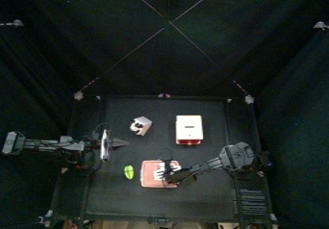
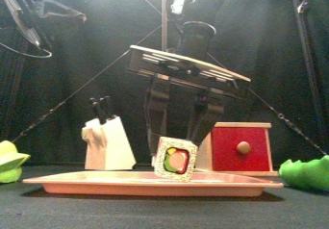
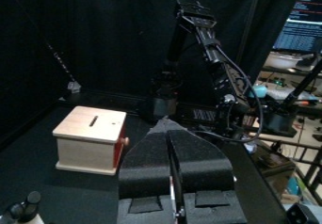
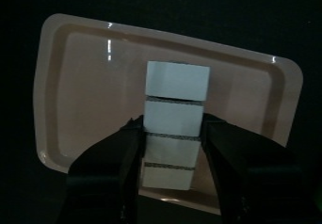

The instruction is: Put sushi roll on plate to cut

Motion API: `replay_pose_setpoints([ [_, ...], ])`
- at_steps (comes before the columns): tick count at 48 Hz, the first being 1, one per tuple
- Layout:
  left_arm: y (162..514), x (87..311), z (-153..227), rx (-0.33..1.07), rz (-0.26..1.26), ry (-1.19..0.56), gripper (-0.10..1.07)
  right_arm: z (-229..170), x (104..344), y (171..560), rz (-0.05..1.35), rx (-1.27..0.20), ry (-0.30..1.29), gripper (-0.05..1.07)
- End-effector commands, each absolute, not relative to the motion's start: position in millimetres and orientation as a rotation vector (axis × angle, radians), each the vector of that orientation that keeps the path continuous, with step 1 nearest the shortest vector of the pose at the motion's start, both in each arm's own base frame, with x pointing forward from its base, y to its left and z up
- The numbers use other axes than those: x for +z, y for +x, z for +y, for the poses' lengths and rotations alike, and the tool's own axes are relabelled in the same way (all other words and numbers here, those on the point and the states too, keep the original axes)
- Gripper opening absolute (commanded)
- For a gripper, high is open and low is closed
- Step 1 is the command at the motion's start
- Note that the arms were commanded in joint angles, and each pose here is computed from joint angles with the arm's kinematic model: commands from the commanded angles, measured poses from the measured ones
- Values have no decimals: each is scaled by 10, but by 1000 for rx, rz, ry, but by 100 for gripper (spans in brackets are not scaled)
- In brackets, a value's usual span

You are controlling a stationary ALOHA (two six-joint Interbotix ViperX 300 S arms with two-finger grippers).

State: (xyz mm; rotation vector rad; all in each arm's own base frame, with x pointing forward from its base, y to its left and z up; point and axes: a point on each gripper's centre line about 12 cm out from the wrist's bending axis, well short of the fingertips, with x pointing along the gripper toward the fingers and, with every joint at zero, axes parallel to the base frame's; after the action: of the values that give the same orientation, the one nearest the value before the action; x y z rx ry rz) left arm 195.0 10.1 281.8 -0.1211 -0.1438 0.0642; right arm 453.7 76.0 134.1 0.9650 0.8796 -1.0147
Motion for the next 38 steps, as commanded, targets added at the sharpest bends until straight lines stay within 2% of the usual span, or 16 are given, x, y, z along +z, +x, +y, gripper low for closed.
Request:
replay_pose_setpoints([
  [1,1968,2894,104,64,-167,-124,-2,750,1646,4569,828,-966,1017,73],
  [8,1968,2894,103,64,-167,-122,-2,756,1659,4581,825,-961,1024,87],
  [14,1965,2897,100,62,-168,-123,-2,765,1656,4578,831,-962,1032,93],
  [38,1968,2894,103,64,-167,-122,-2,766,1717,4586,821,-945,1034,94],
])
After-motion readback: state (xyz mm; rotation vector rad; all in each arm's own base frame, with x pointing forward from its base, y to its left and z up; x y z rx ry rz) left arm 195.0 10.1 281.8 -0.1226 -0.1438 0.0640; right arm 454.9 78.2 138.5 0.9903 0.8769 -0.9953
